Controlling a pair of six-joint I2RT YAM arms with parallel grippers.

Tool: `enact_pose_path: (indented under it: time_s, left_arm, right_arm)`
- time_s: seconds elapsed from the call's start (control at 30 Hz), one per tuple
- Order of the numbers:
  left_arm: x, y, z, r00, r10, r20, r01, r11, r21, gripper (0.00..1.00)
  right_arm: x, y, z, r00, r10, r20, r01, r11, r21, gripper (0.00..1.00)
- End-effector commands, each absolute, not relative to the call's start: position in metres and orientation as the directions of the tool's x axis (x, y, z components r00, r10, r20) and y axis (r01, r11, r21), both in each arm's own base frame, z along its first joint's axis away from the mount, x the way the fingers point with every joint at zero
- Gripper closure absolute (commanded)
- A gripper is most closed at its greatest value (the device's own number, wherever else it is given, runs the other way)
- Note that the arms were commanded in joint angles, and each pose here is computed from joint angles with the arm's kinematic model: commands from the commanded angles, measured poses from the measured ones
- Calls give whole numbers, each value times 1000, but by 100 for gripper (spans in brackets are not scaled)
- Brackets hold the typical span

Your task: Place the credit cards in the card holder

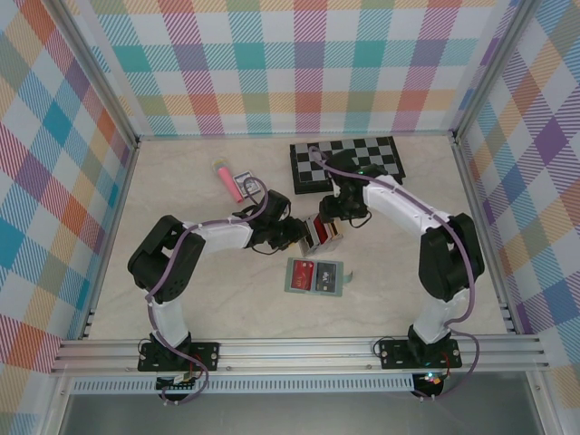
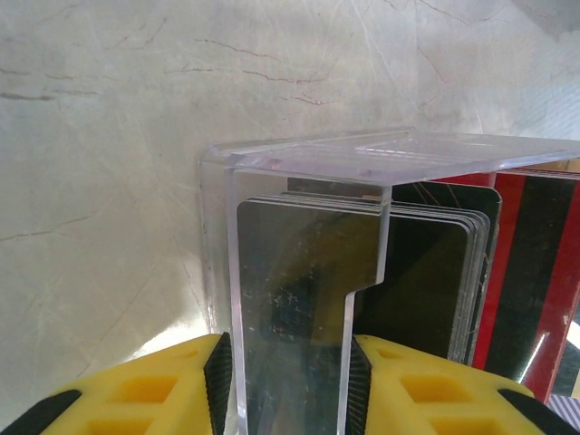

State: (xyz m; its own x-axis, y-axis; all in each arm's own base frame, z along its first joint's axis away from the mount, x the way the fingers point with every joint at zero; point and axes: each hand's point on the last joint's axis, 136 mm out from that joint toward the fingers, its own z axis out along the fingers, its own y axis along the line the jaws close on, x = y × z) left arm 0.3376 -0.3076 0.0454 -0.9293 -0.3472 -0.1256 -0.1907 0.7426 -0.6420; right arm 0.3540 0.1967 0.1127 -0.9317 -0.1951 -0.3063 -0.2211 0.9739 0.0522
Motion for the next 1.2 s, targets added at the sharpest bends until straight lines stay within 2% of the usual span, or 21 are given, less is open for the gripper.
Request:
enact_pose_path:
  time_s: [0.0,0.37,0.77,1.0,1.17]
  left_arm:
    - [331,-291,28,-929,-352,-114,-225,782,-582,61]
    - [332,-293,29,-934,-340,-111,-216,784,-582,61]
    - [330,-291,27,-933,-343,-109,-221,785,-579,62]
    - [330,-293,26,-934,-341,-104,-221,782,-583,62]
    - [330,-294,26,-935,-342,-99,-223,778,-587,62]
  right_arm:
    - [355,190,104,-932,-243,-269,-245,969,-26,35]
    - [358,184,83,-944,-247,-219,-234,968,-86,38]
    - [363,174,109,-927,-258,-271,-226,963,-145,41]
    - [360,183,112,-917,-288,-276,-257,956,-142,46]
    - [361,186,115,-911,-302,-283,-269,951,-149,56]
